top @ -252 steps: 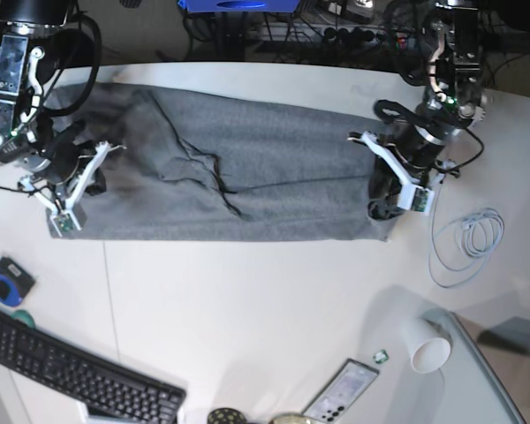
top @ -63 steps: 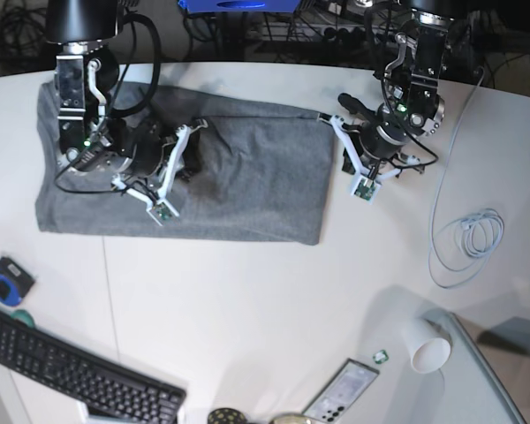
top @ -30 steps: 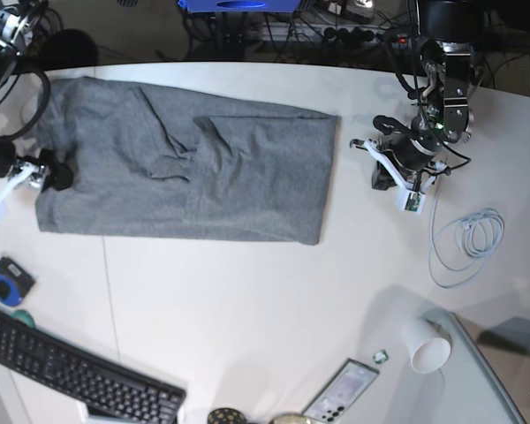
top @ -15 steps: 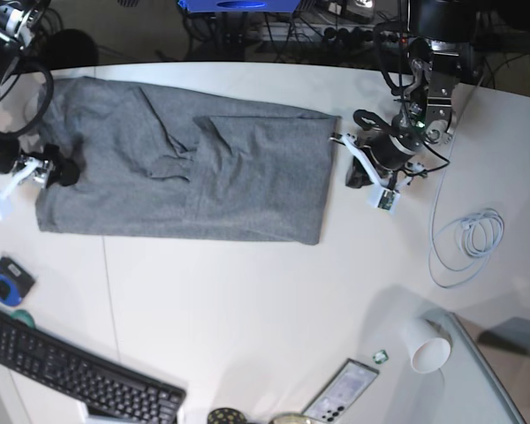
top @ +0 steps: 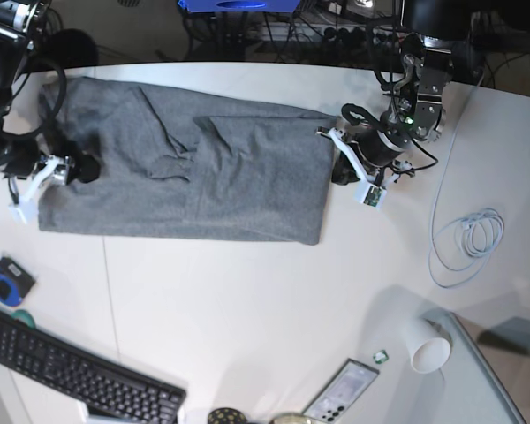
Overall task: Layout the t-shirt on the table in an organized manner, then fold the t-shirt properly
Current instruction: 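Grasp the folded edge with the left gripper and the other end with the right, then fold the right-held end over toward the left gripper, stacking the shirt, then press the right gripper on the folded stack and smooth it flat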
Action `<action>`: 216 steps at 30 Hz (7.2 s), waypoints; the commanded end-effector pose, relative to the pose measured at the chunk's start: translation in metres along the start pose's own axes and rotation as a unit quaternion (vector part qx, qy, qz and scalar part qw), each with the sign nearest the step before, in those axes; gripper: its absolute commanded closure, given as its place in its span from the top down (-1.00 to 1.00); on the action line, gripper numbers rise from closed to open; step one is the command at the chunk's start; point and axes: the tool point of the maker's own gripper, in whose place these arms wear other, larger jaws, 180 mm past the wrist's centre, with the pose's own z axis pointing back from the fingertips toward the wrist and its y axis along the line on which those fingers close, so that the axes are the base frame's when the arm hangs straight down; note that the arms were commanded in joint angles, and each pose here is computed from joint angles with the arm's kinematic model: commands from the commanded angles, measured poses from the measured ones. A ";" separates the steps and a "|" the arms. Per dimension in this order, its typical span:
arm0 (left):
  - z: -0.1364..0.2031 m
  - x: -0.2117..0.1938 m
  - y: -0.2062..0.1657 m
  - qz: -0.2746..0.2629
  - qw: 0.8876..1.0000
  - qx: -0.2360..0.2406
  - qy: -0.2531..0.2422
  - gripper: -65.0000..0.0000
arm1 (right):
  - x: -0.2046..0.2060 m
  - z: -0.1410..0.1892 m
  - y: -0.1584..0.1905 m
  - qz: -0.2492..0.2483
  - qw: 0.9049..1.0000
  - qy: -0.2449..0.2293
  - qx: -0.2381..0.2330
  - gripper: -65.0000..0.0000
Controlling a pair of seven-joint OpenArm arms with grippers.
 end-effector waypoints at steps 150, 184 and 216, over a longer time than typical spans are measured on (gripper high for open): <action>0.176 -0.009 0.177 -0.015 0.975 0.223 0.023 -1.00 | 0.020 -0.029 0.350 0.220 0.975 -0.021 0.037 -0.22; 0.196 -0.022 0.189 0.010 0.968 0.251 0.023 -1.00 | 0.032 -0.090 0.293 0.183 0.983 -0.004 -0.013 -0.98; 0.181 -0.019 0.176 -0.001 0.974 0.226 0.025 -1.00 | -0.025 -0.044 0.198 0.145 0.984 0.033 -0.095 -0.98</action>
